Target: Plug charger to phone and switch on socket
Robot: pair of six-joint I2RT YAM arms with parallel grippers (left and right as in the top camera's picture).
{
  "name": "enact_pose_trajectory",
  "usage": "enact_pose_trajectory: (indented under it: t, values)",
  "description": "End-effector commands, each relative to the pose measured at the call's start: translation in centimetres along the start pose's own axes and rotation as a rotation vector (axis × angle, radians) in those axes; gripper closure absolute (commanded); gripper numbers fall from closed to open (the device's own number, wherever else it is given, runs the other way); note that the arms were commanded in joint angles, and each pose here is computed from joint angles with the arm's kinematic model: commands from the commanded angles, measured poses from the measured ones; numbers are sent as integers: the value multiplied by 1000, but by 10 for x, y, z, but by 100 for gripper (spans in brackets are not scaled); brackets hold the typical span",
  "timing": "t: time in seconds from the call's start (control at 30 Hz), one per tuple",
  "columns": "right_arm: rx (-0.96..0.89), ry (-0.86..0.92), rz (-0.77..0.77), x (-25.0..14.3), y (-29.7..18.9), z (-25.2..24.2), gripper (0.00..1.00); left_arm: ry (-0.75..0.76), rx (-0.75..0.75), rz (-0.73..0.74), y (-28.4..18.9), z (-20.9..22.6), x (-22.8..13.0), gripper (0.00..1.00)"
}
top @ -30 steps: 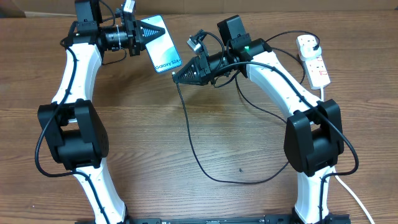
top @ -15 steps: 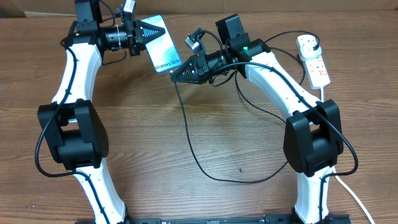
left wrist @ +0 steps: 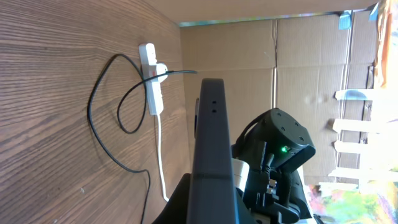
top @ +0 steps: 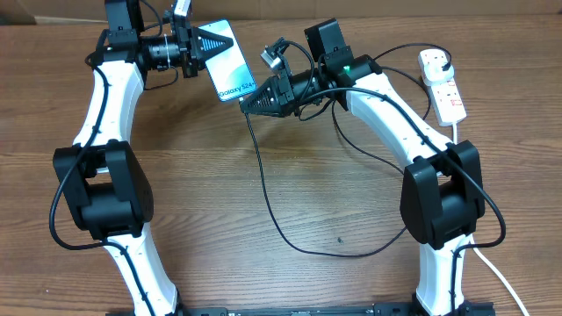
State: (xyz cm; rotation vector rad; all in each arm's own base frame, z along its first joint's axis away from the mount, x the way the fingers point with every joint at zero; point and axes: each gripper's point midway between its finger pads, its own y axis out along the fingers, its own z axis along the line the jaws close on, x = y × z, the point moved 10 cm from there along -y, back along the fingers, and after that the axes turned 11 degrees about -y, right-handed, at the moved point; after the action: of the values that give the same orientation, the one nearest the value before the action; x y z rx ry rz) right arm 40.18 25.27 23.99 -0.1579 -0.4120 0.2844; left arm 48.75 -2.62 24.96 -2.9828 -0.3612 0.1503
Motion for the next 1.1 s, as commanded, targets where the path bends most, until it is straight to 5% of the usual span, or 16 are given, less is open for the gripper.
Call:
enact_pose_trajectory:
  t: [0.0, 1.07]
  values:
    - [19, -21, 3, 1, 1, 9, 96, 6, -34, 53, 7, -7, -3, 96]
    - [125, -91, 16, 5, -3, 17, 96, 9, -99, 122, 8, -21, -2, 96]
